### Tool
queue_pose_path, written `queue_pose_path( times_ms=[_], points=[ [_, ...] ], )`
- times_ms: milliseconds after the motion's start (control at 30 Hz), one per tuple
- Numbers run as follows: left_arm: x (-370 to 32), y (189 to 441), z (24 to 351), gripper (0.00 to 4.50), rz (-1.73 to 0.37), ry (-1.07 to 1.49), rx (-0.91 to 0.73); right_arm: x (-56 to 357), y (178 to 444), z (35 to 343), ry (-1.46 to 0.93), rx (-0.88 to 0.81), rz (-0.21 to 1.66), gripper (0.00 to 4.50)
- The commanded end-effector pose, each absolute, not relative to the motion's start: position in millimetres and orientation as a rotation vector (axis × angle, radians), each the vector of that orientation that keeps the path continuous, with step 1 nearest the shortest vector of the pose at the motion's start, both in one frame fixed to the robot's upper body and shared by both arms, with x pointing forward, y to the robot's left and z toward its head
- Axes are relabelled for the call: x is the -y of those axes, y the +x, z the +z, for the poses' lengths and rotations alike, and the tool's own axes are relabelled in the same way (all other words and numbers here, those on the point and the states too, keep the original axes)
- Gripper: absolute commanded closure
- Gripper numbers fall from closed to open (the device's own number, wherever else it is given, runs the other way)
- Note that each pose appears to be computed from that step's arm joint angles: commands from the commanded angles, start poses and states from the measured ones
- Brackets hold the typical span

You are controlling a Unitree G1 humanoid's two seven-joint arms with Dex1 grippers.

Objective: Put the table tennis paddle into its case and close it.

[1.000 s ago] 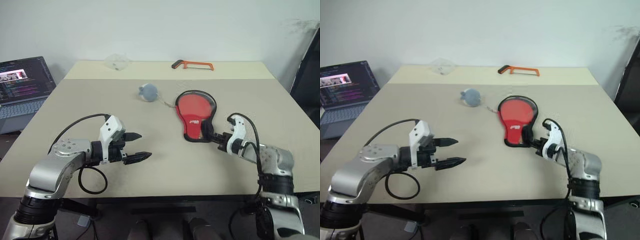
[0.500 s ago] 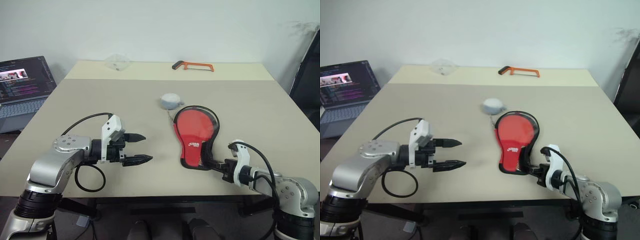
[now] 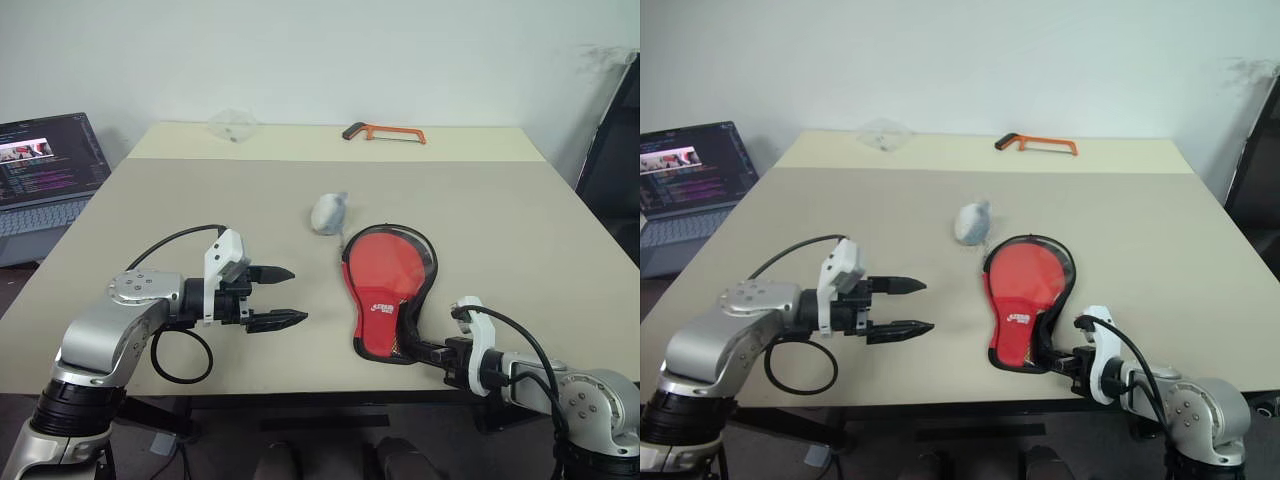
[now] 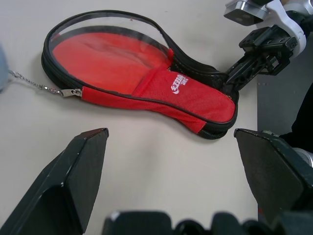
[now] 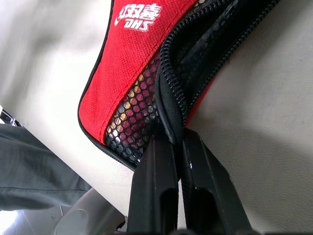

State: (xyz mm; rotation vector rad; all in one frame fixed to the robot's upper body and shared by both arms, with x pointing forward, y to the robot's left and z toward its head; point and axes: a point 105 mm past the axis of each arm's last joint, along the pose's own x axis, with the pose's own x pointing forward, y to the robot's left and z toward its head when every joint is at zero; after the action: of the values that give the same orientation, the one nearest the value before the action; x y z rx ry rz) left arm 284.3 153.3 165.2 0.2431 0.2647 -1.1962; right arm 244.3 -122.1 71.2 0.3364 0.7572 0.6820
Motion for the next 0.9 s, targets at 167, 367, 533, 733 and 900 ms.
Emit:
queue_pose_path(
  times_ms=[167, 367, 533, 733, 900],
  points=[
    [-152, 284, 177, 0.00, -1.204, 0.269, -0.210, 113, 226, 61, 0.347, -0.858, 0.783, 4.47],
    [-153, 285, 176, 0.00, -1.207, 0.273, -0.216, 115, 209, 59, 0.321, -0.897, 0.838, 4.47],
    [-152, 284, 176, 0.00, -1.217, 0.275, -0.221, 114, 199, 61, 0.311, -0.913, 0.894, 4.47],
    [-152, 284, 175, 0.00, -1.219, 0.278, -0.223, 114, 198, 58, 0.288, -0.925, 0.893, 4.47],
    [-151, 285, 174, 0.00, -1.220, 0.284, -0.224, 119, 216, 61, 0.284, -0.878, 0.830, 4.47]
  ],
)
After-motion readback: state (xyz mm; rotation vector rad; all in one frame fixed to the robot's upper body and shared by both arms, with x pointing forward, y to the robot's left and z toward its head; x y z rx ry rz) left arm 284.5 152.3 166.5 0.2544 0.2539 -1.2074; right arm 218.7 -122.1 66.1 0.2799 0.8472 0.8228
